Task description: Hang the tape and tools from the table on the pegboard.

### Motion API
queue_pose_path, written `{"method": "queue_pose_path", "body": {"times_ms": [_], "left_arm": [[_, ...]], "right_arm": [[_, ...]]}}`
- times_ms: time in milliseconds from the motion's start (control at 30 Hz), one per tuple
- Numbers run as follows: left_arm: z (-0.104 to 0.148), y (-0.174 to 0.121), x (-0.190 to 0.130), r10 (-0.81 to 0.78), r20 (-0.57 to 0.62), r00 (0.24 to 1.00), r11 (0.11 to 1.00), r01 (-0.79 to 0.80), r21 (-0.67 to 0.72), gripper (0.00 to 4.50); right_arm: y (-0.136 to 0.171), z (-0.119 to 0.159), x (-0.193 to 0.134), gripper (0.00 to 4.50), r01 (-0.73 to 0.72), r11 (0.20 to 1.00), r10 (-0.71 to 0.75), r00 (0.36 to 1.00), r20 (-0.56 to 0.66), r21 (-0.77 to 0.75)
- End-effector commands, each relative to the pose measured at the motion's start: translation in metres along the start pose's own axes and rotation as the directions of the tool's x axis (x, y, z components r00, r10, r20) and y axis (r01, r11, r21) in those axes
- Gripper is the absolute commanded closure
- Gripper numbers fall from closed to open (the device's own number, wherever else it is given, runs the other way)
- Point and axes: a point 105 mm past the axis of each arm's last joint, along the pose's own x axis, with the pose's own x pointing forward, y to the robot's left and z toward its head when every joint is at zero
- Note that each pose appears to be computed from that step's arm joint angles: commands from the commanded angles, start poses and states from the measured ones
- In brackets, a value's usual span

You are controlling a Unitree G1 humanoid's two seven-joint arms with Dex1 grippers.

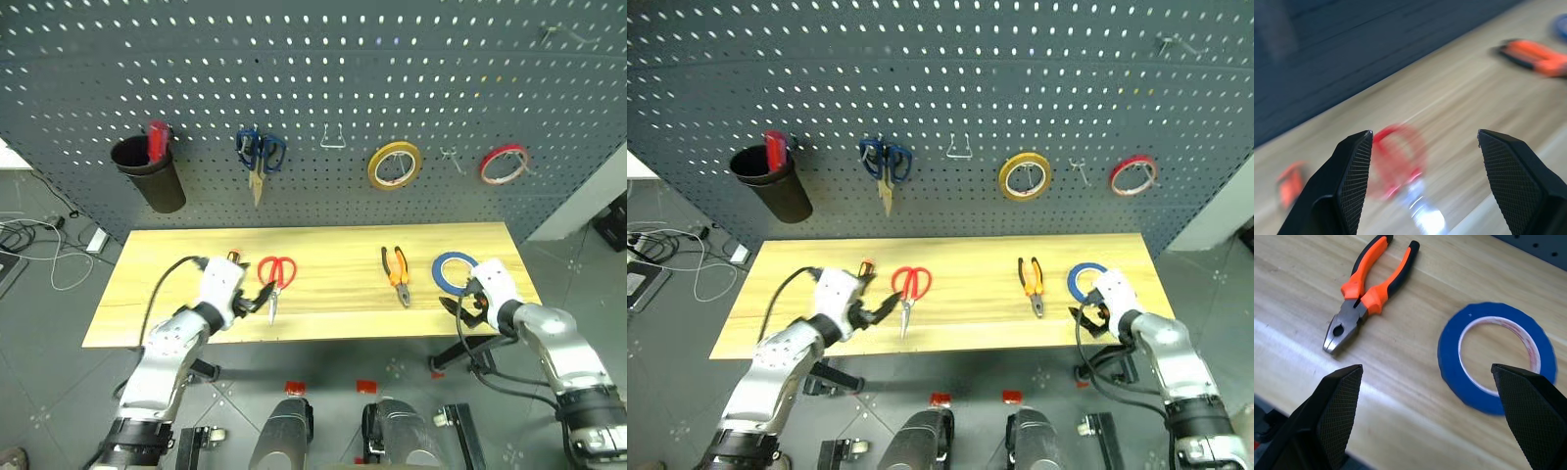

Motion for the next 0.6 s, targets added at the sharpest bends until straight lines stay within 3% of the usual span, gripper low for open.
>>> {"method": "queue_pose_path", "body": {"times_ms": [33, 333, 433, 600], "left_arm": [[0.028, -0.014, 0.013, -0.109, 0.058, 0.992, 0.989, 0.102, 0.107, 0.90], [0.051, -0.045, 0.026, -0.335, 0.077, 0.939, 0.912, 0.303, 0.277, 0.90], [0.054, -0.055, 0.021, -0.410, 0.089, 0.908, 0.885, 0.373, 0.278, 0.88], [0.056, -0.069, 0.017, -0.508, 0.081, 0.857, 0.829, 0.461, 0.318, 0.88]], "right_arm": [[-0.011, 0.004, 0.006, 0.00, -0.011, 1.000, 0.010, 0.999, -0.044, -0.014], [-0.026, -0.006, 0.028, 0.00, -0.102, 0.993, 0.085, 0.970, -0.229, -0.065], [-0.027, -0.011, 0.029, 0.56, -0.138, 0.989, 0.116, 0.952, -0.284, -0.058], [-0.032, -0.016, 0.027, 2.20, -0.145, 0.986, 0.110, 0.935, -0.336, -0.079]]}}
